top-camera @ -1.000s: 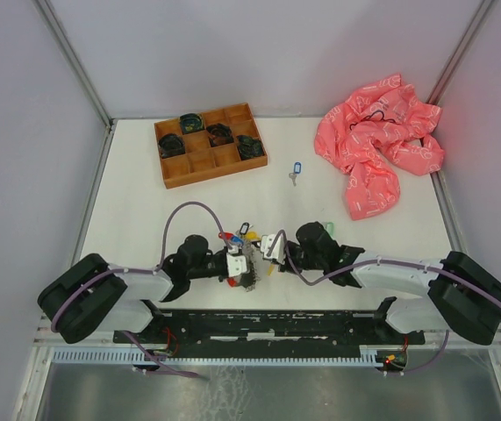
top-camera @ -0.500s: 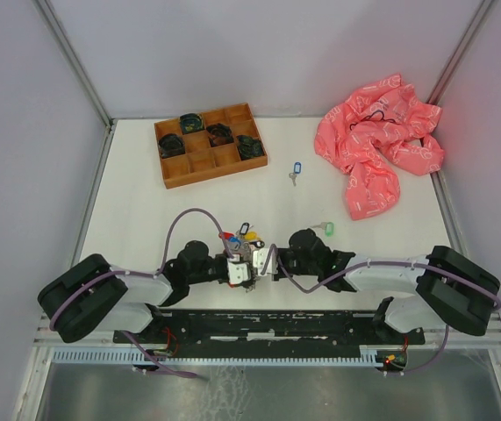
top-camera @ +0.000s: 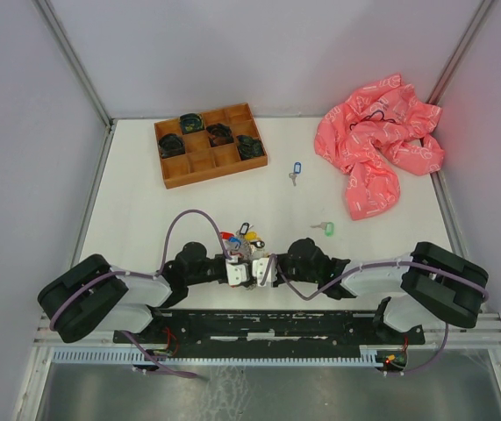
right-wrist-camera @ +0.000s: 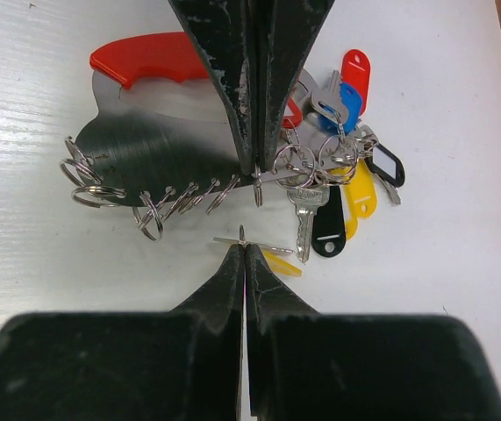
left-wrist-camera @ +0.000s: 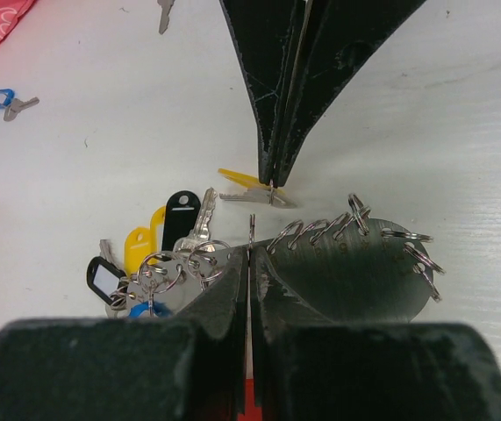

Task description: Put the keys on the keyring

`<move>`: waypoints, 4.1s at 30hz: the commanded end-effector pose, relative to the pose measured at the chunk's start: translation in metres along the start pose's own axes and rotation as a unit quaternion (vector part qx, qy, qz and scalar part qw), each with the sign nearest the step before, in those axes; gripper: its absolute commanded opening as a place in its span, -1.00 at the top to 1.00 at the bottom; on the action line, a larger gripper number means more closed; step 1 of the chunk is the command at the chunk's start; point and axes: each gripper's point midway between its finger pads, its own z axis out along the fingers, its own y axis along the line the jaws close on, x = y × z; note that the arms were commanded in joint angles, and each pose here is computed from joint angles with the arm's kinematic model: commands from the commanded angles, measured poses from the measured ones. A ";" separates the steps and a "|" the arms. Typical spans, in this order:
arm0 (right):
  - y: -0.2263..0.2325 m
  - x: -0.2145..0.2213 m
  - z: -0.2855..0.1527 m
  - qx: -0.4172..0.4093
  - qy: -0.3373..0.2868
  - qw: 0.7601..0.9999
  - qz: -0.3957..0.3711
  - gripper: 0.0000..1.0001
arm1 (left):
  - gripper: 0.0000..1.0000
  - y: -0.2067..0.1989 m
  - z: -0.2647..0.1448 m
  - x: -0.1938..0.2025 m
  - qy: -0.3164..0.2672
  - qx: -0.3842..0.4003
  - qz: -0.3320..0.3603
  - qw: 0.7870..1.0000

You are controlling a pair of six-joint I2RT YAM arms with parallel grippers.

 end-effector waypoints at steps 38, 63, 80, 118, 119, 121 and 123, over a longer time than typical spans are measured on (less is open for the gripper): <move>-0.018 -0.034 -0.002 0.039 -0.050 0.997 -0.041 0.98 | 0.95 0.007 0.003 -0.022 -0.044 -0.003 0.034 0.998; -0.015 -0.040 0.004 0.029 -0.061 0.997 -0.036 0.98 | 0.95 0.007 0.002 -0.027 -0.055 -0.002 0.036 0.998; -0.013 -0.055 0.009 0.017 -0.092 0.995 -0.018 0.98 | 0.95 0.008 -0.001 -0.035 -0.075 -0.010 0.036 0.996; -0.020 -0.067 0.006 0.037 -0.098 0.994 -0.037 0.98 | 0.95 0.023 0.004 -0.038 -0.042 -0.028 -0.072 0.996; -0.020 -0.067 0.006 0.036 -0.096 0.994 -0.038 0.98 | 0.95 0.022 0.005 -0.037 -0.040 -0.026 -0.074 0.996; -0.020 -0.069 0.007 0.036 -0.097 0.994 -0.039 0.98 | 0.95 0.022 0.006 -0.038 -0.039 -0.023 -0.078 0.996; -0.021 -0.071 0.007 0.037 -0.099 0.994 -0.041 0.98 | 0.95 0.021 0.006 -0.038 -0.038 -0.019 -0.081 0.996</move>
